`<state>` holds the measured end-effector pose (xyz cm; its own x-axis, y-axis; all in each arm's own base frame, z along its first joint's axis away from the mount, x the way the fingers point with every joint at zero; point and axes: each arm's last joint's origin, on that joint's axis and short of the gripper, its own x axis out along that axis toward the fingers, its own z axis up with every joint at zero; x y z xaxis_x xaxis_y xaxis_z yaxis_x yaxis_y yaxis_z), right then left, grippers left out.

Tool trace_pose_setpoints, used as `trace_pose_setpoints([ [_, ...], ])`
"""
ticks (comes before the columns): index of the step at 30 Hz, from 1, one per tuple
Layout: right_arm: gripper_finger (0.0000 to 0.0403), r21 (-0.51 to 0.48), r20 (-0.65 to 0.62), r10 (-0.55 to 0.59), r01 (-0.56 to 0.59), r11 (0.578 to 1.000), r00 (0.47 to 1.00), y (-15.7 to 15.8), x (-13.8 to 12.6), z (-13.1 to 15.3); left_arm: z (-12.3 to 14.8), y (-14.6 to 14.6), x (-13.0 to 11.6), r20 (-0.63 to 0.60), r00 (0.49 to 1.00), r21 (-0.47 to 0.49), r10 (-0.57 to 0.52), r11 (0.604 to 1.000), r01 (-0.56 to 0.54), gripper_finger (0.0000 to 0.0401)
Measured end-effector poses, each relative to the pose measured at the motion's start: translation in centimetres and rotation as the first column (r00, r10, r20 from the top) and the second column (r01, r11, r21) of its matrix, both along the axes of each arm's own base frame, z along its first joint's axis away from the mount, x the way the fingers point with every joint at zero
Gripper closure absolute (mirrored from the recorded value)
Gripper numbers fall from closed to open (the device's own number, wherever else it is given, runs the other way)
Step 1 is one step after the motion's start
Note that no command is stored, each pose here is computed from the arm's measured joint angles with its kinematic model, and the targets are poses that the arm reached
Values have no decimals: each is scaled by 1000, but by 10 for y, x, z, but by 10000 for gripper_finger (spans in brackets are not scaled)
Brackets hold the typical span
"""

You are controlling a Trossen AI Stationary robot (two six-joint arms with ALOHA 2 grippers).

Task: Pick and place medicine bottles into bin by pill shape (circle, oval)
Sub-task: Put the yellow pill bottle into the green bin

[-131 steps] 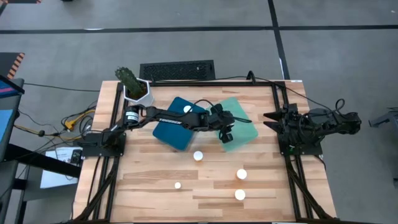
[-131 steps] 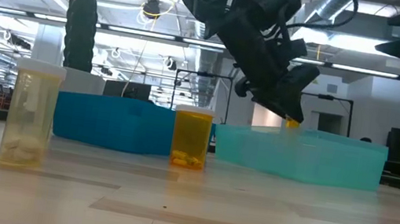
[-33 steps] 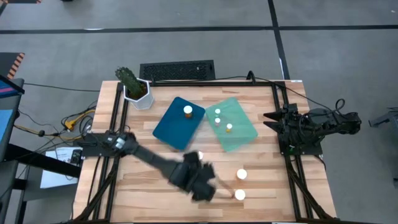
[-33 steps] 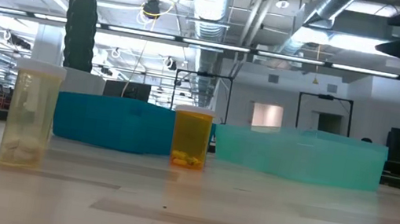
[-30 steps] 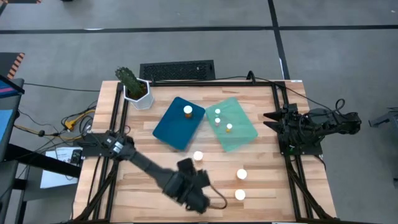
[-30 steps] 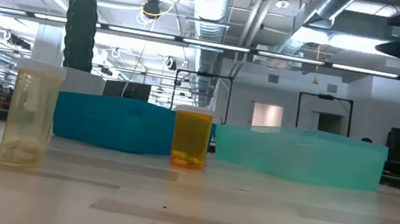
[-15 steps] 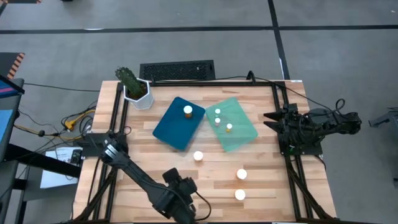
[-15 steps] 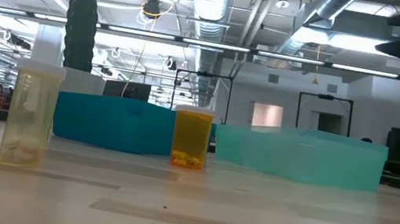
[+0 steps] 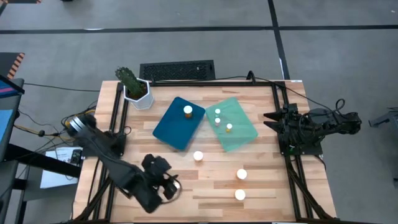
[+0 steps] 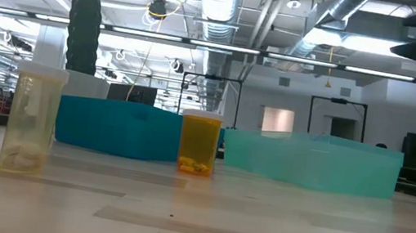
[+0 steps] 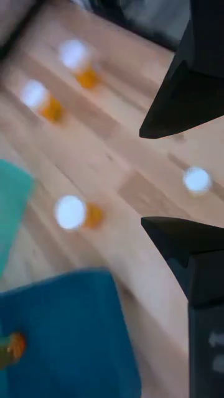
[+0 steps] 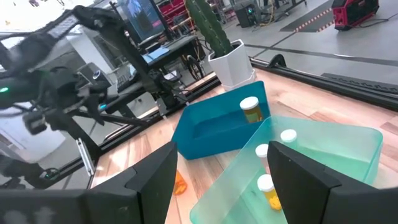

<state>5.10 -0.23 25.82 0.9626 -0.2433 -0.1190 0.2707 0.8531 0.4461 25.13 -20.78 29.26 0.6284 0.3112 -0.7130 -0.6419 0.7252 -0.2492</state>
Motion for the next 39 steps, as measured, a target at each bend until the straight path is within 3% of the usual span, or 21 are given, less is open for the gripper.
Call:
trace_pose_setpoints([
  [4, 143, 6, 1, -1, 1, 1000, 1000, 0, 0, 0, -24, 6, -5, 179, 983, -120, -41, 991, 63, 191],
  [8, 143, 10, 2, -1, 1, 1000, 1000, 0, 0, 0, -37, 7, 11, 252, 953, -103, -169, 974, 200, 191],
  [12, 143, 11, 0, -2, 2, 1000, 1000, 0, 0, 0, -54, 5, 27, 133, 927, 30, -349, 937, 349, 191],
  [17, 143, 32, -18, -6, 6, 999, 1000, 0, 0, -3, -70, 1, 40, 43, 889, 23, -455, 890, 455, 191],
  [26, 143, 39, -49, -8, 10, 999, 999, 0, -1, -6, -90, 0, 34, -104, 878, -40, -468, 884, 467, 191],
  [39, 143, 40, -45, -9, 10, 999, 999, 0, -1, -6, -96, 0, 27, -194, 838, 3, -510, 854, 521, 190],
])
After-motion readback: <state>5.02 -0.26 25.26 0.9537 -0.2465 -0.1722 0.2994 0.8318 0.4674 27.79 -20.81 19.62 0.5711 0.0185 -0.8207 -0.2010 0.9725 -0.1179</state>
